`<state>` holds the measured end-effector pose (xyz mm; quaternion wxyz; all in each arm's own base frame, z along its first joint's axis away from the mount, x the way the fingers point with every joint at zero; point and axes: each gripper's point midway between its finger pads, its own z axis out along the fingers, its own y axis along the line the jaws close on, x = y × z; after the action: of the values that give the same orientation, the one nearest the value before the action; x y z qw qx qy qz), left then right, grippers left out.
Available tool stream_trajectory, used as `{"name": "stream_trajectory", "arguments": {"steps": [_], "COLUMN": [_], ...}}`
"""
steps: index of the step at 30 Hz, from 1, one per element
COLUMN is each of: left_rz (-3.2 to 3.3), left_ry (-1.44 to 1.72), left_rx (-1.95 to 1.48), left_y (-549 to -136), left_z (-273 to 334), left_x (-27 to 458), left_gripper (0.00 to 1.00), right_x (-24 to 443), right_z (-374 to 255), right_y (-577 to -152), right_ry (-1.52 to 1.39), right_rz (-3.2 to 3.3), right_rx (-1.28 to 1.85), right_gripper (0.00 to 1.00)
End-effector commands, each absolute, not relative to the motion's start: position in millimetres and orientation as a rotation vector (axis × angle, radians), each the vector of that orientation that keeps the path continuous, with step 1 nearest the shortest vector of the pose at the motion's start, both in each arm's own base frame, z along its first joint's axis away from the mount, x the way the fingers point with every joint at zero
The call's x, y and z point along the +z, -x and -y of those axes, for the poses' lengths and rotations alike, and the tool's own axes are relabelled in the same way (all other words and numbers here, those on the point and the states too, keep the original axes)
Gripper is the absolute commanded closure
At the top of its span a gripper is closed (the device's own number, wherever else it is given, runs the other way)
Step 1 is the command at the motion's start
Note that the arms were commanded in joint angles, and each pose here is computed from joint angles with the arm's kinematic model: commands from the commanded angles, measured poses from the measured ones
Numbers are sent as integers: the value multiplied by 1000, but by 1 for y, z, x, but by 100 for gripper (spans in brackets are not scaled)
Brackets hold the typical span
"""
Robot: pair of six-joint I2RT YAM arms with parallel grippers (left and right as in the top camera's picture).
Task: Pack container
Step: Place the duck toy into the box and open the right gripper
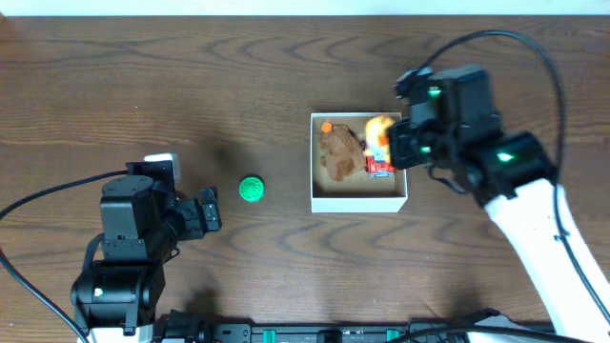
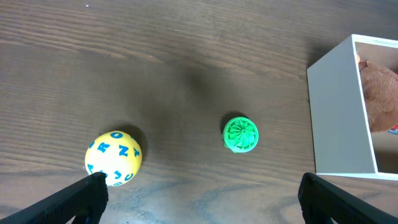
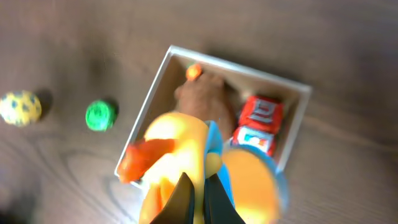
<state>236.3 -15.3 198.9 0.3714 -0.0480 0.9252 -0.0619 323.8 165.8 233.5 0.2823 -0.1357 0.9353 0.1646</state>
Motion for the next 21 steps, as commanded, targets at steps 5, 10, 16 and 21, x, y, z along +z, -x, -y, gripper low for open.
{"name": "stream_trajectory", "arguments": {"steps": [5, 10, 16, 21], "left_rz": [-2353, -2353, -2353, -2353], "left_ry": [142, 142, 142, 142], "left_rx": [-148, -148, -148, -148], "left_y": [-238, -238, -238, -238], "left_z": [12, 12, 12, 12], "left_x": [207, 206, 207, 207], "left_gripper": [2, 2, 2, 2], "right_x": [167, 126, 98, 92], "right_z": [-191, -191, -187, -185], "right_y": [-325, -321, -314, -309], "right_ry": [482, 499, 512, 559], "right_rz": [-2687, -2824, -2930, -2955], "right_rx": [368, 327, 289, 273], "right_gripper": [99, 99, 99, 63]}}
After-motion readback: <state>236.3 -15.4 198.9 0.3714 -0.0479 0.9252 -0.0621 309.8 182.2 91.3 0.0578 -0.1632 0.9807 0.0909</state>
